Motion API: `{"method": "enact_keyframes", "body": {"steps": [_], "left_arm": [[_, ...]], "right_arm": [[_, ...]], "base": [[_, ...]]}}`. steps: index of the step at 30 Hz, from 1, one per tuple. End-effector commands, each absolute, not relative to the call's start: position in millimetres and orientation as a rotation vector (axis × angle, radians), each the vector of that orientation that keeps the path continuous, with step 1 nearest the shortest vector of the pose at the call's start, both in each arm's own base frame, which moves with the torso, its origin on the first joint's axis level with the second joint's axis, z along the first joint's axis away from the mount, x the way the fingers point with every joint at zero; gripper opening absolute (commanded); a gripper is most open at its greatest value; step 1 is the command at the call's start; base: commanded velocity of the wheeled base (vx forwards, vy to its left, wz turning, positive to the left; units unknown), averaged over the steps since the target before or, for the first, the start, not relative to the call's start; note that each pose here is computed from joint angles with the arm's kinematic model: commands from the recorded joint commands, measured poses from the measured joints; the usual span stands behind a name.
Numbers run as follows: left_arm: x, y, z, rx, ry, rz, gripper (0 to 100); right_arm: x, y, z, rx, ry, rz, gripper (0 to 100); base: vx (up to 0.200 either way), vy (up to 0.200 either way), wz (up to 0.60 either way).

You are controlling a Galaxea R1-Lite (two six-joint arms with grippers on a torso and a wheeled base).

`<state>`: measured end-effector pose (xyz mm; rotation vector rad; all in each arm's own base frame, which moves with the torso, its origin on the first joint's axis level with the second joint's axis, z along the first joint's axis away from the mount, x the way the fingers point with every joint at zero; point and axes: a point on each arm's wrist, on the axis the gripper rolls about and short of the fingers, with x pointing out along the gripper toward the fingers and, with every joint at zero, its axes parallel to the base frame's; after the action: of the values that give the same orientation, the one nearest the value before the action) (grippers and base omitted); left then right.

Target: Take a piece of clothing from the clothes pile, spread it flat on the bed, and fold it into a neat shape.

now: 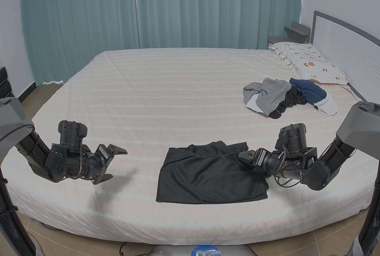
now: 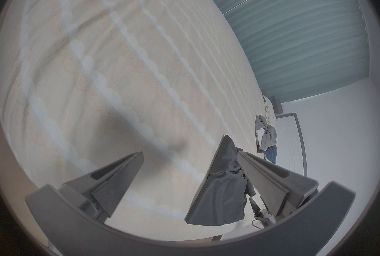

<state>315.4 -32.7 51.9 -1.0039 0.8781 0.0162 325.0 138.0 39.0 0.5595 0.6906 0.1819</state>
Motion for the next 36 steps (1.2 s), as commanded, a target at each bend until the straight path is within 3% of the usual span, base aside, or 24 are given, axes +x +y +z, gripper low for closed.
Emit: {"method": "enact_keyframes", "body": {"steps": [1,3,4,20,30,31,36], "left_arm": [[316,-33,51,-1.006,0.879,0.017,100],[316,-33,51,-1.007,0.88,0.018,100],[316,-33,51,-1.007,0.88,0.018,100],[317,-32,48,-1.006,0.888,0.024,100],[318,-32,46,-1.006,0.891,0.026,100],[318,-32,46,-1.006,0.893,0.027,100],[318,-32,45,-1.006,0.894,0.028,100]], "right_arm": [[336,142,36,0.515,0.672,0.183,100],[336,145,35,0.477,0.679,0.182,100],[335,147,34,0.459,0.689,0.185,0],[385,136,38,0.448,0.584,0.102,0],[404,122,27,0.553,0.586,0.051,0],[405,122,27,0.568,0.591,0.057,100],[401,115,30,0.59,0.599,0.068,100]], "base": [[0.0,0.0,0.0],[0.0,0.0,0.0],[0.0,0.0,0.0],[0.0,0.0,0.0],[0.0,0.0,0.0],[0.0,0.0,0.0],[0.0,0.0,0.0]]}}
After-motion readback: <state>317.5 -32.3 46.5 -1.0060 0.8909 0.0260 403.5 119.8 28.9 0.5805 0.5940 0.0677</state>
